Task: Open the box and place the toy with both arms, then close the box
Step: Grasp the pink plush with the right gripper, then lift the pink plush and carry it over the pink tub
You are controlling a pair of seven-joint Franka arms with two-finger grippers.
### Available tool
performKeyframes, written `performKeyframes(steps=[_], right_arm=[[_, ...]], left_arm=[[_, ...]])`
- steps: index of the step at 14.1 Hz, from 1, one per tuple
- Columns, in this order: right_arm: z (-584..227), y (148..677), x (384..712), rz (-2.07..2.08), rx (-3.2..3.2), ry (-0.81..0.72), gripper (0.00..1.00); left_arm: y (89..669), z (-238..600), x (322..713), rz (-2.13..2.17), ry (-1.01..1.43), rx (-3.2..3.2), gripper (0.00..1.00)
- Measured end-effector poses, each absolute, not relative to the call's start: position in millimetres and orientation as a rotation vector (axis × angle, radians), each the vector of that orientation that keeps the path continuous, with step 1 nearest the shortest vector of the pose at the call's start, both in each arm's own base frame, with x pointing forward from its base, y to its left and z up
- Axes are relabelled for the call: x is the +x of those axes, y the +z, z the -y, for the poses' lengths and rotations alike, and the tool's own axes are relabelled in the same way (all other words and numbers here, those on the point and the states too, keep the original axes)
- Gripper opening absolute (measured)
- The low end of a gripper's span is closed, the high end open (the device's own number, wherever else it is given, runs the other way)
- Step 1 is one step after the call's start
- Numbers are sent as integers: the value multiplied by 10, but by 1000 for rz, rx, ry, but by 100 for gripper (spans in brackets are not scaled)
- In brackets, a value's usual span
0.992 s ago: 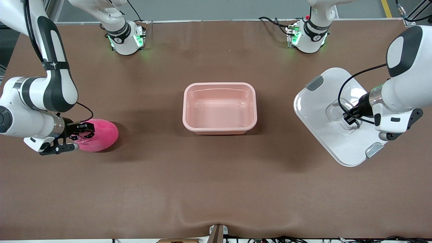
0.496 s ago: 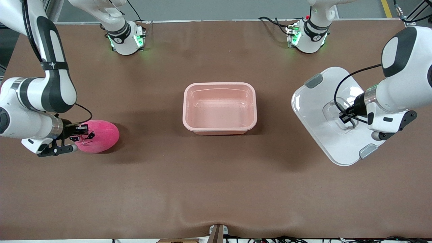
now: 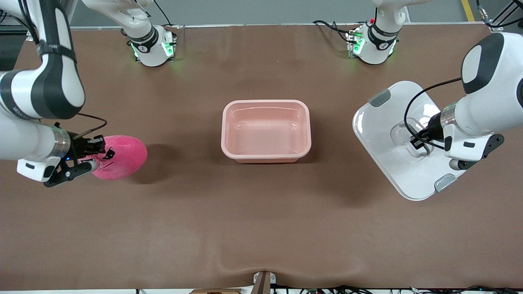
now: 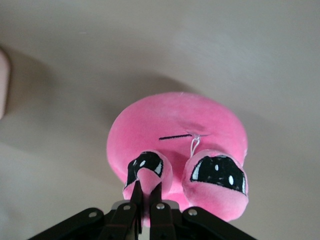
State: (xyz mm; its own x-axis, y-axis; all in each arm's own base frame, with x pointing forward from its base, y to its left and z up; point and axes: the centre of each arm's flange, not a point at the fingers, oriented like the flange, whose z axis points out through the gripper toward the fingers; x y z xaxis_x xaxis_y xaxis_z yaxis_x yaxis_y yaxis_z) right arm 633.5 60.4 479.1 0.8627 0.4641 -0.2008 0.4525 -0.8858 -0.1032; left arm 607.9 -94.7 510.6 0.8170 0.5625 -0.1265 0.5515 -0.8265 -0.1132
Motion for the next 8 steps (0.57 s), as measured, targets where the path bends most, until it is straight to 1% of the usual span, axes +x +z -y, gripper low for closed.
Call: performKeyframes(steps=[3,6,8], right_arm=[[-1238,5016,6246,951,-2911,277,8],[-1851,5089,6118,1128,-2833,226,8],[-2285,5137,6046,1250,-2787,134,8]], left_arm=[[5106,926,6082,903,238,-2925,7],[5108,918,6084,904,237,-2925,7],[5109,912,6085,906,237,-2925,7]])
